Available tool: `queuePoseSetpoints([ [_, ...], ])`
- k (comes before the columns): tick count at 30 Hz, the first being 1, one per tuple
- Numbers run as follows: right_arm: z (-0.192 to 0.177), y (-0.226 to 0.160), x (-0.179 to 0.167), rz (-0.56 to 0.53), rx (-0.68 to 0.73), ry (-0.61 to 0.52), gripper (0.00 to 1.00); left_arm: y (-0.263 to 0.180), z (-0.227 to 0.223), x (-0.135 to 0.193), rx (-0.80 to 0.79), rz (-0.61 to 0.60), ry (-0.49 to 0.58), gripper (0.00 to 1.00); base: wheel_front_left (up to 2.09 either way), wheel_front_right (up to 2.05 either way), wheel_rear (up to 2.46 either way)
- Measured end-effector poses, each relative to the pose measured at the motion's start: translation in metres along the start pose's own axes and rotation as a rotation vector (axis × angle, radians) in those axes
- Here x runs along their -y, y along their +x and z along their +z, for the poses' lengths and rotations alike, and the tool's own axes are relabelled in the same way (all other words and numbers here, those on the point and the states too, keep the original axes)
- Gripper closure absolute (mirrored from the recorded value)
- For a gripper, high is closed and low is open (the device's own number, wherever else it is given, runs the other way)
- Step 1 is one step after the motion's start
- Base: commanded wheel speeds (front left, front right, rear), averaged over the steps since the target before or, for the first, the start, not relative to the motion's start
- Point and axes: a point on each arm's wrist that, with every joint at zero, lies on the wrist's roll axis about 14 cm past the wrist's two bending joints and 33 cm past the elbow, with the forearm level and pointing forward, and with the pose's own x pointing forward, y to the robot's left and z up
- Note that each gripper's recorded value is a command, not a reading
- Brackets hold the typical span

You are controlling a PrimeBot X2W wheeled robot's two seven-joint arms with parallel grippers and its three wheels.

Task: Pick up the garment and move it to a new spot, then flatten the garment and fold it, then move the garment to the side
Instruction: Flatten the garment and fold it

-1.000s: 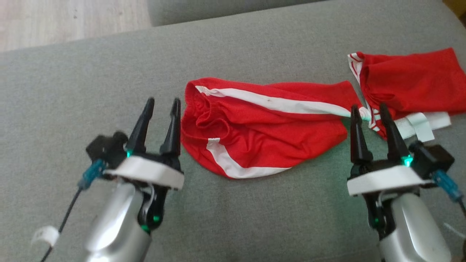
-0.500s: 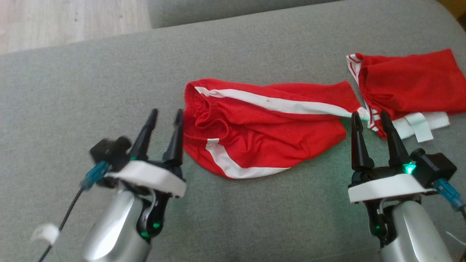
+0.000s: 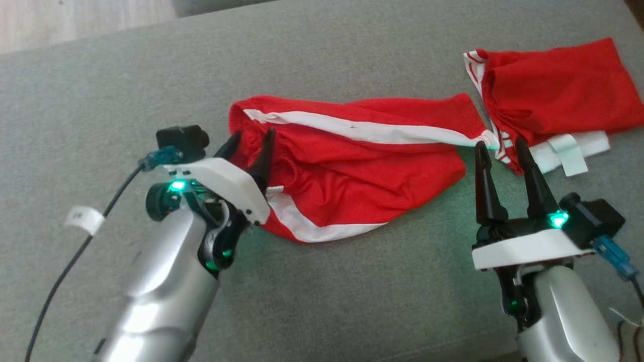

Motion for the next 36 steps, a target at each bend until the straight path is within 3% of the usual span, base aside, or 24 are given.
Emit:
queuePoseSetpoints([
  [22,-0.001,0.003,0.016,-0.043,-0.004,0.0,0.0,0.037,-0.002,-0.014,-0.107,0.033,-0.036,0.0,0.0,0.0,0.0],
  [24,-0.002,0.003,0.016,-0.044,-0.005,0.0,0.0,0.039,0.002,-0.013,-0.102,0.032,-0.034,0.83,0.0,0.0,0.0],
  [25,-0.002,0.003,0.016,-0.044,-0.006,0.0,0.0,0.04,0.004,-0.012,-0.099,0.031,-0.035,1.0,0.0,0.0,0.0],
  [36,0.002,0.012,0.009,-0.014,0.002,-0.033,0.0,0.03,0.035,-0.005,0.005,-0.023,-0.015,1.0,0.0,0.0,0.0],
])
